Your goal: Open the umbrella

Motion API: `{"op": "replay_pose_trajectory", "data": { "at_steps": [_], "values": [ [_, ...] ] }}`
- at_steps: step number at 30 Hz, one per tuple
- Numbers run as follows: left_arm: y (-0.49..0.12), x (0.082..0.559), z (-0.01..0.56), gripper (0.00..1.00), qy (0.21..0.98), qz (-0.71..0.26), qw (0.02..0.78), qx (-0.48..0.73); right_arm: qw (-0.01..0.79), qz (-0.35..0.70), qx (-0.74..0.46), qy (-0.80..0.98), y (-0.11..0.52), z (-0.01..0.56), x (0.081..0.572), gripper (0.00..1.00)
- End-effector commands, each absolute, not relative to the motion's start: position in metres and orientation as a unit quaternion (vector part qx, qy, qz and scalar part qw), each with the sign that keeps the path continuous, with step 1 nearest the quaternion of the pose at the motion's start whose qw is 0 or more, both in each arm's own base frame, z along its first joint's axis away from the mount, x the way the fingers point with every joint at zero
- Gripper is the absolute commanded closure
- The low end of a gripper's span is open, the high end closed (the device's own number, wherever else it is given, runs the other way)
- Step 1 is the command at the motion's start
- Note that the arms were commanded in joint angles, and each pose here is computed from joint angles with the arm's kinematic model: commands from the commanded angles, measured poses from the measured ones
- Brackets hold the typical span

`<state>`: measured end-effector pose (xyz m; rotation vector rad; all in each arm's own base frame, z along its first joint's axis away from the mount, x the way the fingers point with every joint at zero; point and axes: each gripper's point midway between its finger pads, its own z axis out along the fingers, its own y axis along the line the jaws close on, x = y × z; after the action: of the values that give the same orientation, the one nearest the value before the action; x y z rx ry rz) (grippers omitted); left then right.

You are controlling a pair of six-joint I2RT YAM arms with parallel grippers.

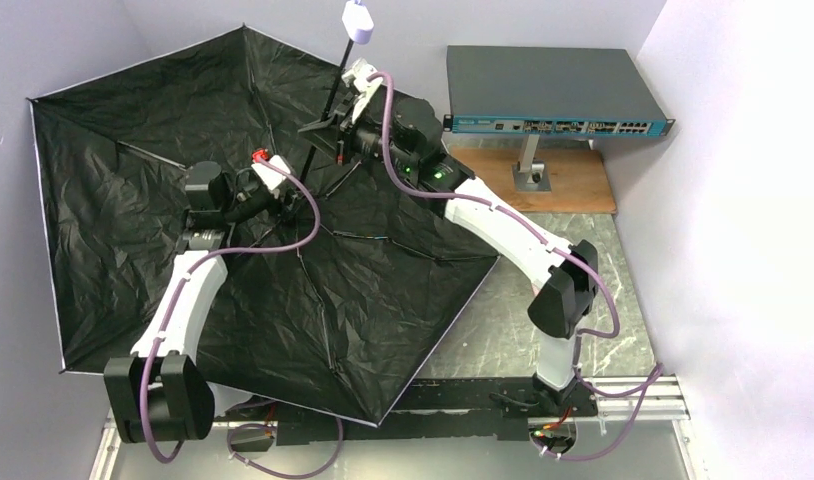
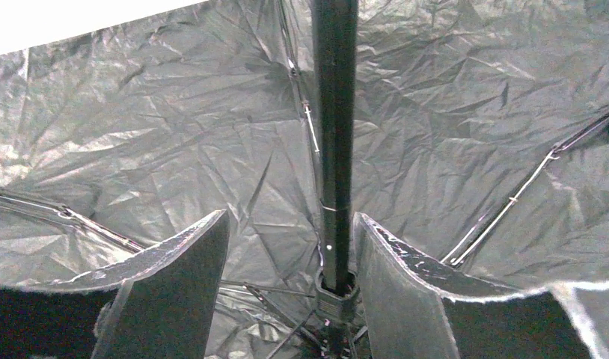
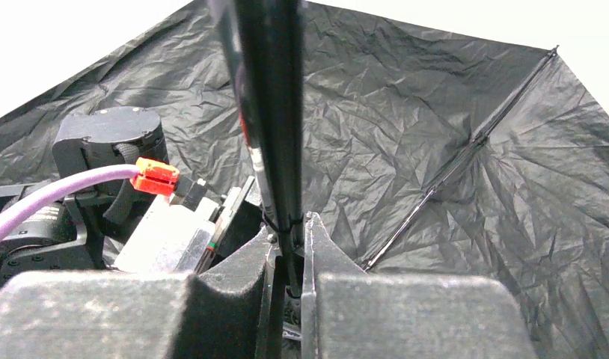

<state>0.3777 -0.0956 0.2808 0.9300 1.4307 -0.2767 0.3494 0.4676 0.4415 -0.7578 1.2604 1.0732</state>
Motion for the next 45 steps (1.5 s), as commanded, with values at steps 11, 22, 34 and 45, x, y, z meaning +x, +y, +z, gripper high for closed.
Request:
{"op": "replay_pose_trajectory", "data": {
  "at_steps": [11,22,34,45],
  "values": [
    [-0.118,0.349,0.292,0.33,0.636,-0.184,0.625,0.413,0.704,0.448,-0.336,0.438,0.44,0.508,0.33,1.0],
    [-0.123,0.356,0.31,0.53,0.618,-0.158,0.651,0.411,0.698,0.45,-0.342,0.44,0.444,0.501,0.329,1.0],
    [-0.134,0.375,0.313,0.63,0.594,-0.137,0.664,0.433,0.687,0.461,-0.342,0.445,0.446,0.498,0.322,1.0],
    [-0.087,0.397,0.204,0.76,0.695,-0.085,0.564,0.437,0.712,0.465,-0.318,0.418,0.431,0.545,0.316,1.0]
  ]
}}
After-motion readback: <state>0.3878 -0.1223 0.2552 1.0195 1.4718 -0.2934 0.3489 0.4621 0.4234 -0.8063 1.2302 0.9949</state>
